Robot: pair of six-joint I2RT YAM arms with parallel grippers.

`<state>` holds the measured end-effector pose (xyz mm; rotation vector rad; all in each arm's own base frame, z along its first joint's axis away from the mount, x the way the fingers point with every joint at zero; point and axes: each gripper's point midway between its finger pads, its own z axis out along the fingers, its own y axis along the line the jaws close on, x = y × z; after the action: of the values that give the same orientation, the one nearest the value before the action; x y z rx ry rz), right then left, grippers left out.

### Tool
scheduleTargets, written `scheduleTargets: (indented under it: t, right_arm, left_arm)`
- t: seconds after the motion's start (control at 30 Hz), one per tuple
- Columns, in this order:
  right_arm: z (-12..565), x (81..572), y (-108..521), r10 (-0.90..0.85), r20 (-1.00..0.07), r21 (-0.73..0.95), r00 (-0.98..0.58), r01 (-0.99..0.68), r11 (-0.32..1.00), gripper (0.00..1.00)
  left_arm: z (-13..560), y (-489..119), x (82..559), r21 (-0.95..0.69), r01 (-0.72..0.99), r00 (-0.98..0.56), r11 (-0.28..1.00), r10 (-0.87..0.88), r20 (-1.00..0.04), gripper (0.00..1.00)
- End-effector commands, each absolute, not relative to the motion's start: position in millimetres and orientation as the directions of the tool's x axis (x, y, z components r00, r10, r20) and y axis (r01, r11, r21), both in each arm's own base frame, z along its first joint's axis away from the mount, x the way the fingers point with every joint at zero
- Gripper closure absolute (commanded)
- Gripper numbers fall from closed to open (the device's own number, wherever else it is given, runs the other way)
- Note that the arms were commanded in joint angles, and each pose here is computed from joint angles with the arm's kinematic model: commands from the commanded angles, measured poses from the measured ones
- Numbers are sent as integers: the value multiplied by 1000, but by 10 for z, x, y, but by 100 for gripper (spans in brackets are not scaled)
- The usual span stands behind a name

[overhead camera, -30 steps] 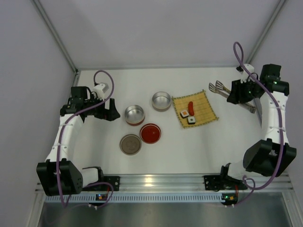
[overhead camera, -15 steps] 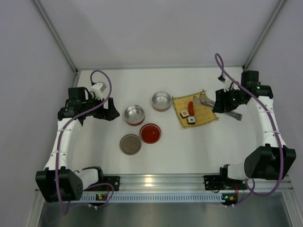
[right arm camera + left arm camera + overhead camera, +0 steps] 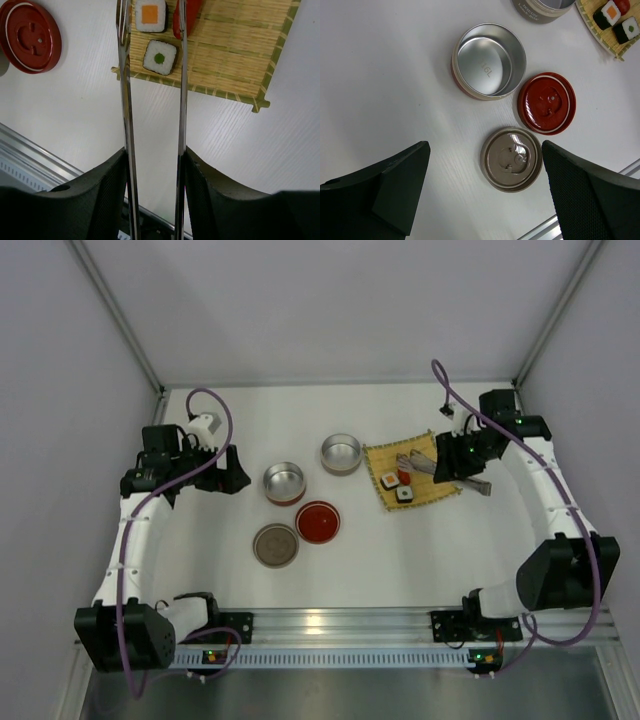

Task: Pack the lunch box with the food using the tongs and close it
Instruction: Pick up the fake food from the plate.

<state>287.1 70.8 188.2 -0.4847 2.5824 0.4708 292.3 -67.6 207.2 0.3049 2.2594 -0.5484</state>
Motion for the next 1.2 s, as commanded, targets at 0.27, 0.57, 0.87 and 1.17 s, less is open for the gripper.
scheduleTargets:
  t: [0.27,0.57,0.87,1.17]
  right_arm:
    - [1714,3109,840,-219,-481,194,-849,-346,918,56]
    - [1651,3263,806,-160,-484,152,-861,-263,953,55]
    - [1541,3282,931,-150,-454,217,-878,-272,938,54]
    - [1416,3310,919,-146,-435,202,-889,-255,946,53]
  left_arm:
    - [2163,-613,2998,-251,368,-628,895,40,-777,2]
    - [2144,-616,3018,-252,370,-629,894,41,-776,2]
    - [2081,-604,3020,-247,371,-637,895,52,-769,2]
    - [2071,-601,3030,-245,368,-638,897,52,-769,2]
